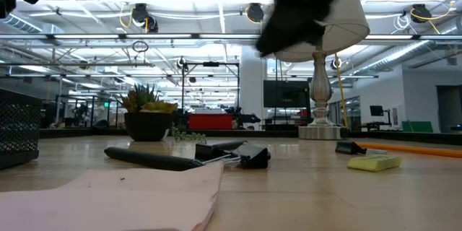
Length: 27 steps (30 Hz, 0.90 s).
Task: Pick and place office supplies into organizer
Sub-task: Put the top binder clip into the bottom left section of the desk organizer
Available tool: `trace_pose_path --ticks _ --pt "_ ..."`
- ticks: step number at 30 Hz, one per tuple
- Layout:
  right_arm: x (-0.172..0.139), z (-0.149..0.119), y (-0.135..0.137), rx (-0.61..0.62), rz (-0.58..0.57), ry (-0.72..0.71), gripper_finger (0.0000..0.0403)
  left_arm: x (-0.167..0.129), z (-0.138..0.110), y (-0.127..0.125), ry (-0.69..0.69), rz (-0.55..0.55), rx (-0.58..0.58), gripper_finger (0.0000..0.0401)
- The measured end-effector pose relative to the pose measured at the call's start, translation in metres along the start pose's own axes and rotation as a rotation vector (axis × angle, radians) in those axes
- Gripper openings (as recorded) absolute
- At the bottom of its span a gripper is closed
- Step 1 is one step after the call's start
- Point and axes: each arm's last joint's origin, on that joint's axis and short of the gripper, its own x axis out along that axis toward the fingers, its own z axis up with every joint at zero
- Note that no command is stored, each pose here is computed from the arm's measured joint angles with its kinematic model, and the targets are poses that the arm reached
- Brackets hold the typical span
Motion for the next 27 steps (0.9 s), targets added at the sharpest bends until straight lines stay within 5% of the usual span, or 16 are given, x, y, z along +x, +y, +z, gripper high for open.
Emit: trace_pose_path --ticks 6,12,15,27 --pt "-0.031 -0.039 -0.056 0.279 -0.081 -0.039 0.0152 -0.006 0.016 0.001 -0.051 -0.125 0.057 0.0179" --pt "-0.043 -0.061 -0.072 0.415 0.138 -0.195 0.0138 -0.017 0.033 0.010 -0.122 -0.253 0.096 0.0179" --pt "-0.046 -0.070 -0.079 0.383 0.217 -0.231 0.0134 -0.022 0.032 0.021 -0.147 -0.249 0.131 0.0179" --pt "-0.044 -0.077 -0.090 0.379 0.145 -0.216 0.0115 -0.014 -0.011 0.062 -0.376 -0.445 0.281 0.0179"
